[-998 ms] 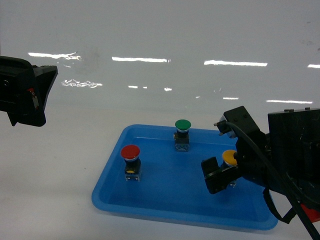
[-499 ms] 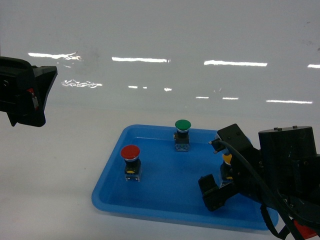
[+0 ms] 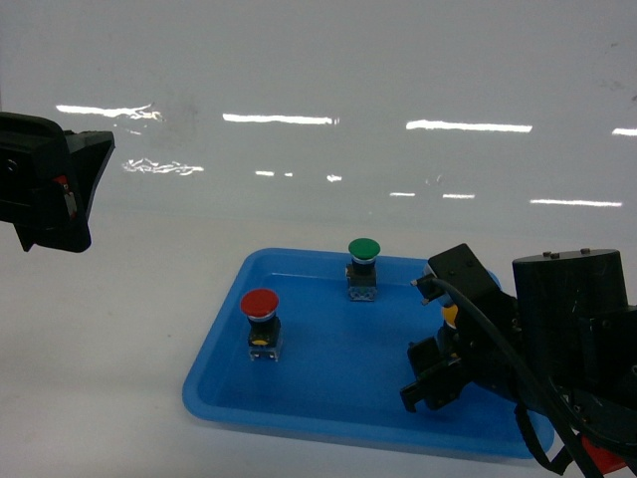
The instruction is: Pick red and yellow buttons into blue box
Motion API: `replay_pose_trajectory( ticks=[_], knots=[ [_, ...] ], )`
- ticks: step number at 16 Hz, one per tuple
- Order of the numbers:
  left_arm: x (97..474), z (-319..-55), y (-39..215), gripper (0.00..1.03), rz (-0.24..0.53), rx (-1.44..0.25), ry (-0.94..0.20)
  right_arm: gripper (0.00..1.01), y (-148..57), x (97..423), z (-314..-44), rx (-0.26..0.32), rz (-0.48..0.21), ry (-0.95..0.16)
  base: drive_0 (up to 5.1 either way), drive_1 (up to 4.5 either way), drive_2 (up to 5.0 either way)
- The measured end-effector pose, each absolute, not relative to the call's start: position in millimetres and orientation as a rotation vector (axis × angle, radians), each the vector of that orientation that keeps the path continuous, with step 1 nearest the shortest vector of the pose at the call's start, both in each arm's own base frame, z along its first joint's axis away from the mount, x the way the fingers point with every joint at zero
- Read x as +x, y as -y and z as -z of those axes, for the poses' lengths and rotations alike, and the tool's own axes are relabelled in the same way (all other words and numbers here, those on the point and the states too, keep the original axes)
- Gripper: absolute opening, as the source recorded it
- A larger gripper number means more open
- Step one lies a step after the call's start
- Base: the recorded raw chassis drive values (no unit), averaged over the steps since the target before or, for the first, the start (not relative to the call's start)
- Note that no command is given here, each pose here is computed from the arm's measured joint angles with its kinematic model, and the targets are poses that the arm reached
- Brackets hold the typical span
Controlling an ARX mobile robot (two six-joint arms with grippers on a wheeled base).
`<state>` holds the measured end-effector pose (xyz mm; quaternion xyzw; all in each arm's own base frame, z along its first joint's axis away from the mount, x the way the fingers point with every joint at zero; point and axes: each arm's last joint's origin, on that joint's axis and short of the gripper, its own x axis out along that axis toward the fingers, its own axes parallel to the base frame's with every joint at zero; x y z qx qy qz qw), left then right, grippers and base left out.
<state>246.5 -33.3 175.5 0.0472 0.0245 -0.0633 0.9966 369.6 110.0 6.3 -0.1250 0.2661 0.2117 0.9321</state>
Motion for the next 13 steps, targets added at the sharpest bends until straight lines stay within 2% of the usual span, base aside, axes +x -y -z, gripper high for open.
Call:
replay_pose_trajectory(
  ticks=[2,6,8,10,12,13],
  knots=[
    [247,-176,33,0.98,0.127,0.094,-0.049,0.33,-110,370,-6,-0.256,-0.434,-0.542,0.0,0.00,0.0],
    [247,-176,33,0.98,0.127,0.095,-0.049,0.30,-102,360,-13,-0.238,-0.411,-0.520,0.0,0.00,0.0],
    [247,-176,33,0.98,0.127,0.095,-0.049,0.29,-85,345,-38,-0.186,-0.362,-0.486,0.0,0.00,0.0],
    [247,-176,33,0.98,0.127,0.095,-0.049,0.29,-69,337,-81,-0.142,-0.321,-0.375,0.0,0.00,0.0],
    [247,-176,33,0.98,0.127,0.094,-0.049,0.29,-58,318,-117,-0.098,-0.317,-0.305,0.0,0.00,0.0],
    [247,-176,33,0.98,0.127,0.094,-0.049,0.29,-53,309,-125,-0.080,-0.319,-0.306,0.0,0.00,0.0]
  ],
)
